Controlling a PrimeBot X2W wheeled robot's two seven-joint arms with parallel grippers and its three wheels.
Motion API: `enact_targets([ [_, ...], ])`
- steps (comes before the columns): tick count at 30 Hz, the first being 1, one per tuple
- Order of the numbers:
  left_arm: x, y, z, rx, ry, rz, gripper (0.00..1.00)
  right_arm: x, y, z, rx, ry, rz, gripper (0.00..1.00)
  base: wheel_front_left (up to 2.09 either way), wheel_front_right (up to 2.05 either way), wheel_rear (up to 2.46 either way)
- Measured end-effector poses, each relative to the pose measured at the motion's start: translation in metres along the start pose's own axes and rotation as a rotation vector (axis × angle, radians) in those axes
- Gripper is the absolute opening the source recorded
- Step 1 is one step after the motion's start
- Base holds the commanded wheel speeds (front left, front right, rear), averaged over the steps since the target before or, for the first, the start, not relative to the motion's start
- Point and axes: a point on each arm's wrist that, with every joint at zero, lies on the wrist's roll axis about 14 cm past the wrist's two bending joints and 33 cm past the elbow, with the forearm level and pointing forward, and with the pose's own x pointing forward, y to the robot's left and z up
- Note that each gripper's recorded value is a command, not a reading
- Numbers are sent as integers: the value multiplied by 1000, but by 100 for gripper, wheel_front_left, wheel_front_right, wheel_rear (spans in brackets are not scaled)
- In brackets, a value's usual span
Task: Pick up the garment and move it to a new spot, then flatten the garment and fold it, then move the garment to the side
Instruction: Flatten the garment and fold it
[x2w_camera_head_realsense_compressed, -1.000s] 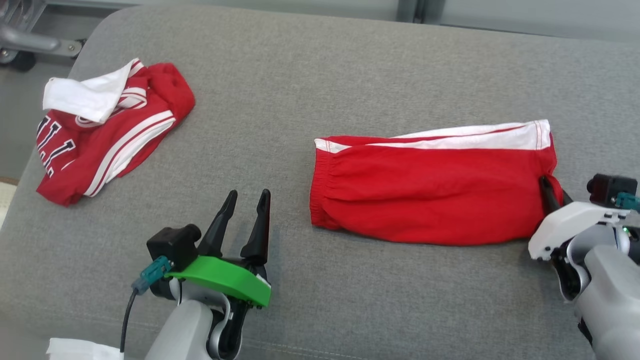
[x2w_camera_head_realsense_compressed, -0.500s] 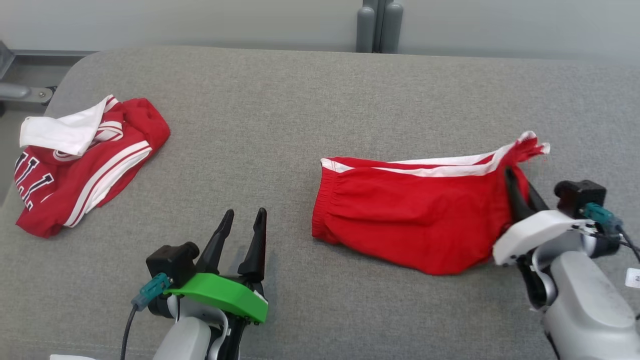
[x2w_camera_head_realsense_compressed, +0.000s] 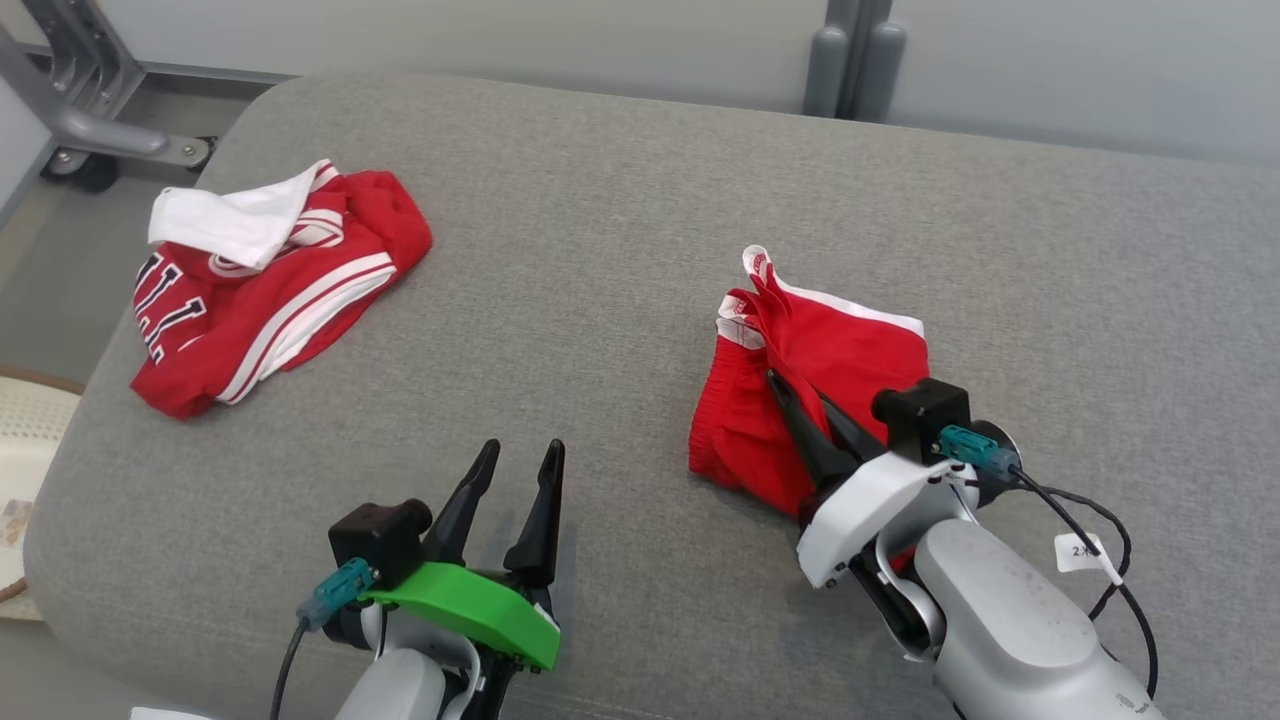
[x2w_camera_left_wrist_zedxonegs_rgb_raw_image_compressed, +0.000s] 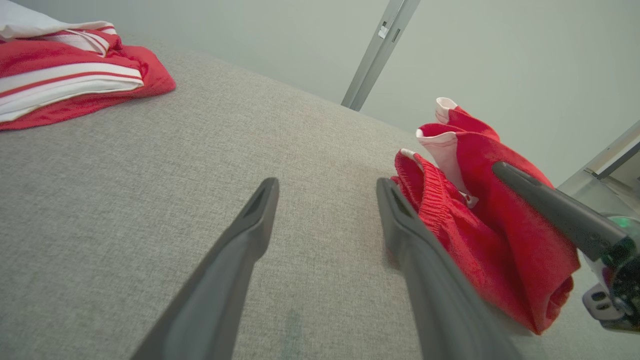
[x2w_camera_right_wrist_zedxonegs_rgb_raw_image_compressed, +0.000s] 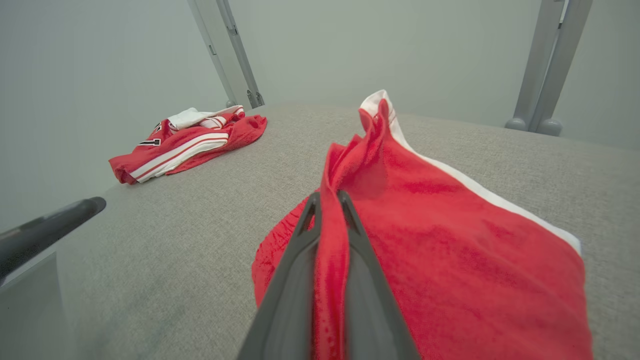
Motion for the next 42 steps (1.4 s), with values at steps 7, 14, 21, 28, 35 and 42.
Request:
enact_targets([
  [7, -11, 17, 8, 2, -24, 56, 100, 21, 24, -8, 18, 35, 67, 100, 0, 0, 0],
  [14, -6, 24, 14, 9, -42, 74, 100, 21, 8, 24, 30, -68, 18, 100, 0, 0, 0],
  [21, 1, 26, 18, 46, -55, 73, 100, -27, -66, 33, -19, -111, -215, 100, 0, 0, 0],
  [28, 8, 25, 22, 111, -65, 63, 100, -94, -121, 34, -75, -119, -442, 100, 0, 0, 0],
  [35, 9, 24, 25, 164, -74, 54, 100, -139, -136, 34, -91, -130, -567, 100, 0, 0, 0],
  [42, -1, 25, 23, 197, -69, 56, 100, -168, -133, 33, -80, -144, -626, 100, 0, 0, 0],
])
